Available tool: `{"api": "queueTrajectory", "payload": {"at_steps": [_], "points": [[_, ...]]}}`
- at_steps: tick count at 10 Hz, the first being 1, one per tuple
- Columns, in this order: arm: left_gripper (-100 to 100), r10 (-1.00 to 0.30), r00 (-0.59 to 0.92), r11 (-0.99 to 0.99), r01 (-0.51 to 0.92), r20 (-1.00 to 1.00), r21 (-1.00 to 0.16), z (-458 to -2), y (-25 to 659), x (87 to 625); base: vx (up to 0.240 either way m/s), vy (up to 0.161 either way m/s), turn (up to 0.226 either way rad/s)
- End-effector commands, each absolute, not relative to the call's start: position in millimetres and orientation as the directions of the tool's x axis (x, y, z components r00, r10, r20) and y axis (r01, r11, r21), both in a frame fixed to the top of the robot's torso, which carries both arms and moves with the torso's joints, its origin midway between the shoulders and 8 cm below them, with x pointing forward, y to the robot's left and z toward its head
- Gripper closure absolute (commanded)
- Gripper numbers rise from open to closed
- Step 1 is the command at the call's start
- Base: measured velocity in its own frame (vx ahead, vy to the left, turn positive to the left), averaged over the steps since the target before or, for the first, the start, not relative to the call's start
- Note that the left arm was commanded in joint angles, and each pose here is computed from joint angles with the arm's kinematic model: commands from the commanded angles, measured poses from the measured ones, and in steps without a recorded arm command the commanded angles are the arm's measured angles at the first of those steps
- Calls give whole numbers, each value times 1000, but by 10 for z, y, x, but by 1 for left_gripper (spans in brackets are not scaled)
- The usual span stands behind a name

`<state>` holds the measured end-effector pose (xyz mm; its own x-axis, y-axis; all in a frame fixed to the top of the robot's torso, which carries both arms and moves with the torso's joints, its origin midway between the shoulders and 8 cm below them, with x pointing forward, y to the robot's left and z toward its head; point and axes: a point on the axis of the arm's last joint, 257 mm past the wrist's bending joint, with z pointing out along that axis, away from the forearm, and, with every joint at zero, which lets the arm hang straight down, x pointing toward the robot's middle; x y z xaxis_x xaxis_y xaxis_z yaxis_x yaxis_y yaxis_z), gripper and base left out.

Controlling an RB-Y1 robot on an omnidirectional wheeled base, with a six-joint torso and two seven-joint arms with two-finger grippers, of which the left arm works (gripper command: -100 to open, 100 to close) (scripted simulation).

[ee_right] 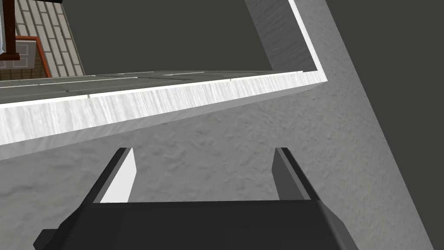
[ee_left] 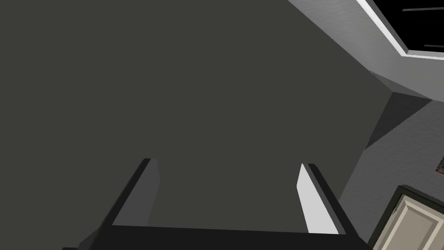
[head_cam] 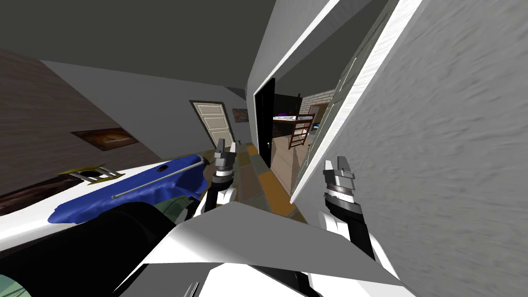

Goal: Push the door open

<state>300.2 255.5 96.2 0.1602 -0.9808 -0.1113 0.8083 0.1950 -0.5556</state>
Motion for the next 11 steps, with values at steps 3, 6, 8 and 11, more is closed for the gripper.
{"api": "queueTrajectory", "payload": {"at_steps": [3,6,8,11], "points": [[-100,-985,131,174,796,-115,-580,809,2500,3138,73,22,-21],[-100,-989,91,145,776,-118,-614,593,2416,3319,182,70,-27],[-100,-990,71,130,765,-119,-631,479,2368,3408,136,66,-22],[-100,-992,29,102,740,-119,-665,246,2265,3580,157,67,-33]]}}
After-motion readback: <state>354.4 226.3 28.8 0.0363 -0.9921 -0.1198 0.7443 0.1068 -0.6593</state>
